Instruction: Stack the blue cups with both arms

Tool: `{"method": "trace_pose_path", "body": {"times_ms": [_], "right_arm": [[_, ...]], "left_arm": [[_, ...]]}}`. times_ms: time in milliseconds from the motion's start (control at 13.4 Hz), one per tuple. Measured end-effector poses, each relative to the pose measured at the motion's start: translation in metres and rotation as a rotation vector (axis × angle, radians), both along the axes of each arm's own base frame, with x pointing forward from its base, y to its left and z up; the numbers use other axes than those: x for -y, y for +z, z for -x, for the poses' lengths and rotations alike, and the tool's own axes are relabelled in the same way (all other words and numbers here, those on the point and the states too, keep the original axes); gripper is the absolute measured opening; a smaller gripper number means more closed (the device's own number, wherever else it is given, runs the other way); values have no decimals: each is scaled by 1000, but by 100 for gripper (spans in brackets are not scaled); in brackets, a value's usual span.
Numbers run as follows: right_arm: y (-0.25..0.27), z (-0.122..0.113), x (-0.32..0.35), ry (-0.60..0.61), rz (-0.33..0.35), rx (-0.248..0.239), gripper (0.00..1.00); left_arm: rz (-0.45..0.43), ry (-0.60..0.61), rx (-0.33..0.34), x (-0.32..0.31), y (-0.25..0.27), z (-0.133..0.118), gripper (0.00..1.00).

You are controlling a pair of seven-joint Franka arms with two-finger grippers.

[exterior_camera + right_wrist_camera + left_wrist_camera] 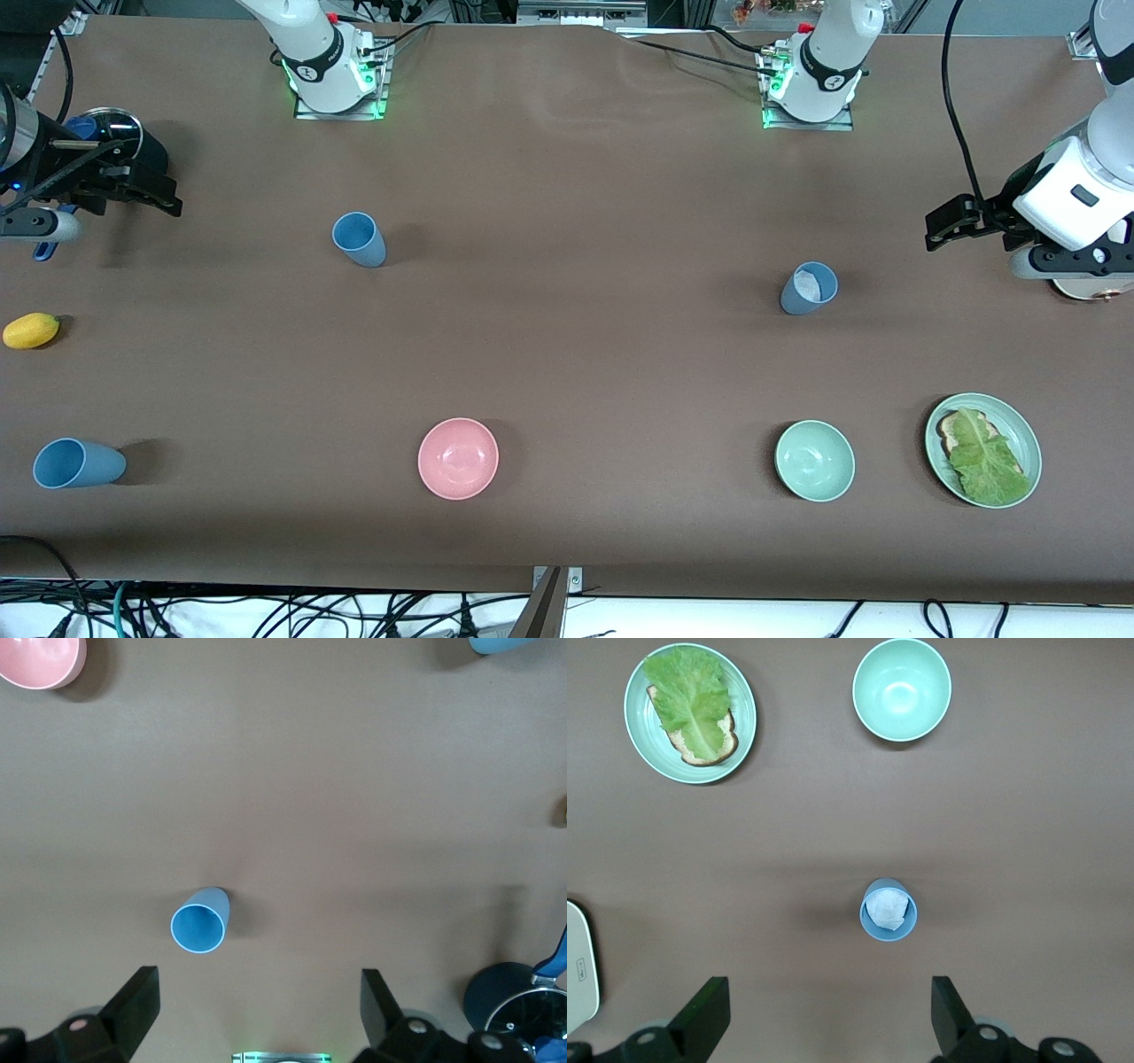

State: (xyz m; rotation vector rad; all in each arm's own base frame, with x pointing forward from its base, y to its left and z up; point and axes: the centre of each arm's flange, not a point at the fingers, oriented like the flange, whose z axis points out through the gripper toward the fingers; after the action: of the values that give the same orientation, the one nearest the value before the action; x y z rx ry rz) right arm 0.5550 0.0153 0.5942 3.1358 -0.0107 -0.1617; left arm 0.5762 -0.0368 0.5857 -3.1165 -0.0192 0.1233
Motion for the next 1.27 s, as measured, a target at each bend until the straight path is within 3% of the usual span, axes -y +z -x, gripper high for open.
{"method": "trace_pose_path", "body": {"times_ms": [1269], "right_arm": [[-2, -5, 8, -14, 0, 19, 100]], "left_arm": [[-2, 1, -27, 0, -3, 2, 100]]}}
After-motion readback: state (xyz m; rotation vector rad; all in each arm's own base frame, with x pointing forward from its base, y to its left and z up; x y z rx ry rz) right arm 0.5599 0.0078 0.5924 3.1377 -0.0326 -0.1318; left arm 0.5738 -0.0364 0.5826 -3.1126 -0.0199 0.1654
